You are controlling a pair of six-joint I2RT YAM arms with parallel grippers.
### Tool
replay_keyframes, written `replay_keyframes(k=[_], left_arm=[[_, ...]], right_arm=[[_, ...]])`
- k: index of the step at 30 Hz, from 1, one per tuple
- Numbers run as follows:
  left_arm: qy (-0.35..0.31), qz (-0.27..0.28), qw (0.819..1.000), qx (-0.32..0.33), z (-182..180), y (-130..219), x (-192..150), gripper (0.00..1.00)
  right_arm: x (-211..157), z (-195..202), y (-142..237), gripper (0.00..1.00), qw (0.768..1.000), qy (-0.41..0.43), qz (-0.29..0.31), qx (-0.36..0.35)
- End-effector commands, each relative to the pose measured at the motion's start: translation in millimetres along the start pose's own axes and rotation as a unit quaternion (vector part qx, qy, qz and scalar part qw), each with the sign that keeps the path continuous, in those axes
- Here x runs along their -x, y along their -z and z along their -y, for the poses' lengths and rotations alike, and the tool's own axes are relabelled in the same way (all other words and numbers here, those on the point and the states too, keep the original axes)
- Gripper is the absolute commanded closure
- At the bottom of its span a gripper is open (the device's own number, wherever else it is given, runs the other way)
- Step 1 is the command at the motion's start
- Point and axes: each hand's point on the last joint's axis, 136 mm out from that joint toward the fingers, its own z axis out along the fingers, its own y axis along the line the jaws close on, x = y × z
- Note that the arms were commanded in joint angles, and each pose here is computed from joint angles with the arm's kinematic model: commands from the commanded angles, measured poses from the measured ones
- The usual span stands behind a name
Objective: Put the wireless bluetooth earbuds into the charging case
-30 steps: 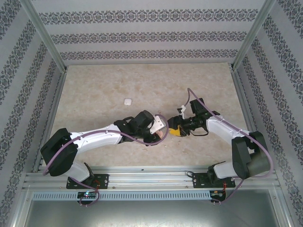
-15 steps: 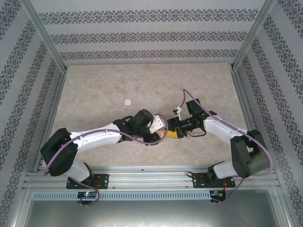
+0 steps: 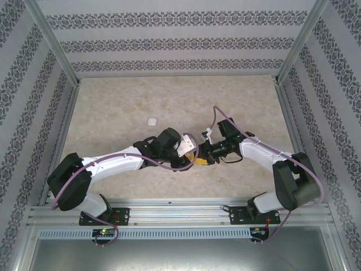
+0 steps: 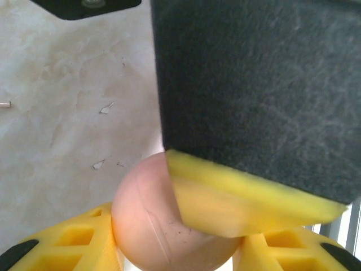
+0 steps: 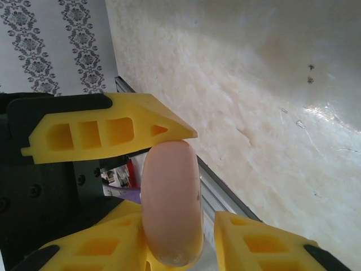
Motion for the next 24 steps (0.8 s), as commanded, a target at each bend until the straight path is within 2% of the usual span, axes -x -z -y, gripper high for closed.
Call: replay_keyframes(k=[1, 5, 7, 11, 15, 20, 24], left_arm=[[-0.018, 0.051, 0.999, -0.009, 2, 16, 33, 0.66], [-0.017, 0.057, 0.998, -0.018, 7, 21, 35, 0.66], [-0.016, 0.061, 0.998, -0.02, 9, 24, 37, 0.63], [0.004, 0.087, 0.996, -0.001, 4, 39, 45, 0.41], [0.067, 0.124, 0.989, 0.047, -18, 71, 61, 0.33], [0.196, 0.181, 0.961, 0.07, -42, 119, 76, 0.35], [0.284, 0.232, 0.93, 0.027, -47, 140, 79, 0.39]], right_arm=[[-2, -12, -2, 0.68, 1.0, 0.02, -0.004, 0.014], [1, -15, -3, 0.8, 1.0, 0.023, 0.007, 0.018], [4, -17, -1, 0.86, 0.999, 0.025, 0.016, 0.023], [11, -23, 3, 0.93, 0.998, 0.035, 0.045, 0.026], [27, -30, 14, 0.95, 0.994, 0.041, 0.101, 0.028], [50, -55, 32, 0.96, 0.981, 0.054, 0.176, 0.054], [60, -84, 46, 0.96, 0.97, 0.074, 0.216, 0.084]])
